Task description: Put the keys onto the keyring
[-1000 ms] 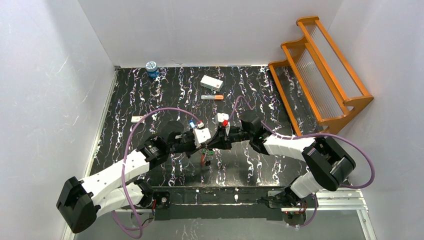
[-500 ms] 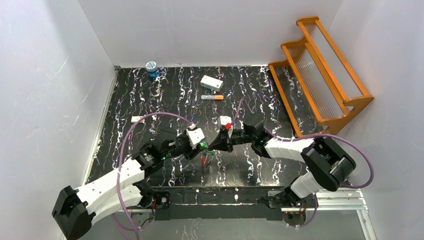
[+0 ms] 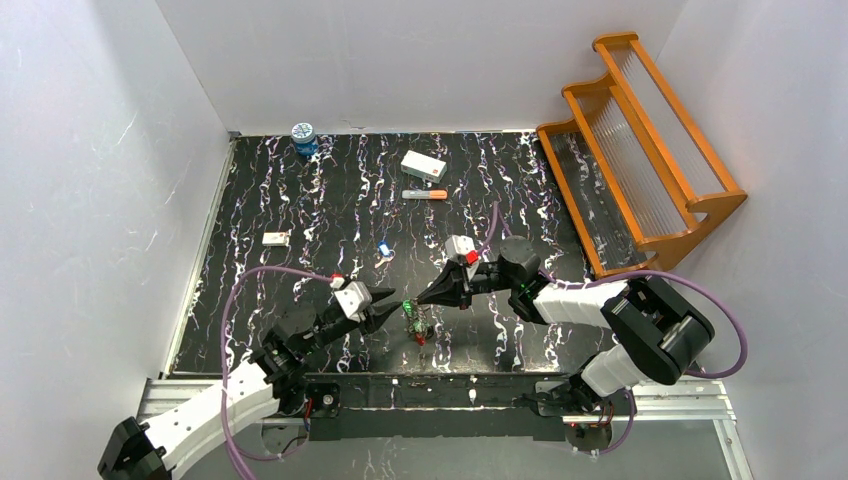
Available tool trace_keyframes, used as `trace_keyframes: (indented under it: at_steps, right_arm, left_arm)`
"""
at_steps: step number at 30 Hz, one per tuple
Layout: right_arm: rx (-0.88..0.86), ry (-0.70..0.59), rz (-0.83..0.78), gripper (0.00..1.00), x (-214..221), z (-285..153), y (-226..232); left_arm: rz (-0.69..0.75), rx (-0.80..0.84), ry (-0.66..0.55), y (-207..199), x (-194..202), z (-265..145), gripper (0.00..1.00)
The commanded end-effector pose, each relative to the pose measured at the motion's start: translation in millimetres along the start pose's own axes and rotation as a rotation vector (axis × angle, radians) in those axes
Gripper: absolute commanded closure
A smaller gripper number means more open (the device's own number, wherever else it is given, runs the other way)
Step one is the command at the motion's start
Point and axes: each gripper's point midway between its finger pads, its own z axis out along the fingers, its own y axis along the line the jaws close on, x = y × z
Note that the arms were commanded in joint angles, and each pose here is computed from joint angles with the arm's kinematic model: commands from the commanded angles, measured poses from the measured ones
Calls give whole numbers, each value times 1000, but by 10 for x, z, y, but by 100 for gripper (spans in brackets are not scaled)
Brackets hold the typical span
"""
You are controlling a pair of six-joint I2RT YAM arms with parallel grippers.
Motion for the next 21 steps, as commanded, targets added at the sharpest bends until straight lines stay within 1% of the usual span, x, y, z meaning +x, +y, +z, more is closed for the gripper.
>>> trace_keyframes:
  at_steps: [1, 5, 7, 13, 21]
  right_arm:
    - [-70, -99, -95, 99, -324, -18, 150]
    - [-83, -103, -89, 99, -342, -13, 164]
    - [-88, -103, -88, 99, -341, -8, 169]
    - [-85, -103, -86, 99, -348, -7, 163]
    - [-87, -97, -78, 99, -330, -3, 159]
  left_arm:
    - [17, 97, -164, -176, -333, 12, 71]
    - [23, 169, -158, -287, -343, 44, 65]
    - [23, 199, -153, -331, -353, 66, 64]
    - [16, 230, -124, -367, -311, 129, 67]
    - [22, 218, -144, -328, -408, 179, 69]
